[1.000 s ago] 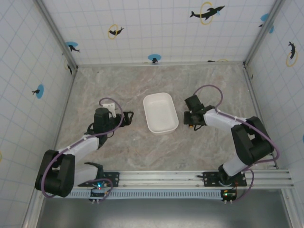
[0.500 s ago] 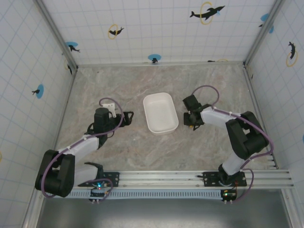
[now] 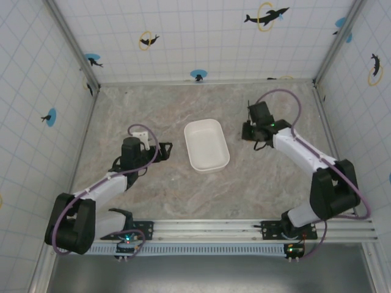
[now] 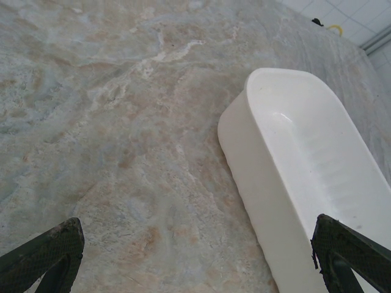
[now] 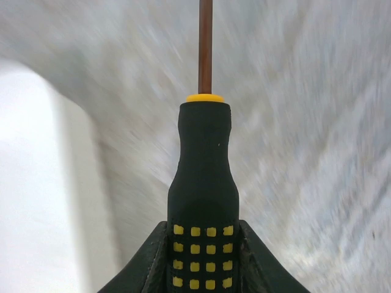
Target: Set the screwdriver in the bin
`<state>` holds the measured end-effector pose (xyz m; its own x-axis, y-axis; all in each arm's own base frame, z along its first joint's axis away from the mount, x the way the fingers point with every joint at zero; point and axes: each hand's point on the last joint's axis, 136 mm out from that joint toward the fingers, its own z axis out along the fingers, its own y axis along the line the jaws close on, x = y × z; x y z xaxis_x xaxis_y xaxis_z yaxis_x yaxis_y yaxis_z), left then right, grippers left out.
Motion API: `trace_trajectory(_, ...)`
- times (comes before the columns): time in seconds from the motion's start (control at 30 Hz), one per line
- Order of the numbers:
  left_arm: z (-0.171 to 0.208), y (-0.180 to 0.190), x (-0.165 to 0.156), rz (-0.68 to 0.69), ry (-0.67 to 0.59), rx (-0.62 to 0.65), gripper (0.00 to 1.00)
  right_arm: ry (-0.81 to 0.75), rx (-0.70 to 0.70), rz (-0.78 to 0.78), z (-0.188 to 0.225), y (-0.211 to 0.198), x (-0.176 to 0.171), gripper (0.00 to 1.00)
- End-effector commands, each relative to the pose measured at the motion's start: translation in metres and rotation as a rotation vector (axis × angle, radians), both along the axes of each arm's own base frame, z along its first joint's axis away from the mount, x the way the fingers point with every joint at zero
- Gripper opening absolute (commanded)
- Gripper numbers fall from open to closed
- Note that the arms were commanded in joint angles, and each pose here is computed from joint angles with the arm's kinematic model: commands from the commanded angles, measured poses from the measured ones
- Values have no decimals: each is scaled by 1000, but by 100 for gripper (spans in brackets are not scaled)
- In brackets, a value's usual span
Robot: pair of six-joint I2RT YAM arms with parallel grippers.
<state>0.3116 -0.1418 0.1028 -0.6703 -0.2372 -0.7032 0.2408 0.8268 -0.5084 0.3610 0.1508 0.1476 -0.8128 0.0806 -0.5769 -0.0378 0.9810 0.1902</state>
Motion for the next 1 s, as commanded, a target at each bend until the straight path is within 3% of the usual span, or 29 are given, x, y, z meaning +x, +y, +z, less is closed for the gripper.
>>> trace_trajectory(0.0,16,-5,3,-21,-35,-2,98,-208,129,68,86,33,11,0)
trace_trajectory(0.13,20,-4,5,-14,-39,2,98,-396,111,98,124,68,1,0)
trace_trajectory(0.27,21,-2,4,-7,-40,10,98,-425,142,123,115,99,-15,0)
trace_trajectory(0.47,22,1,3,4,-36,29,98,-242,217,99,63,129,-43,0)
trace_trajectory(0.67,18,1,2,1,-24,35,98,-69,136,151,12,145,-69,0)
trace_trajectory(0.97,12,1,2,-10,-7,54,98,98,72,193,-36,156,-81,0)
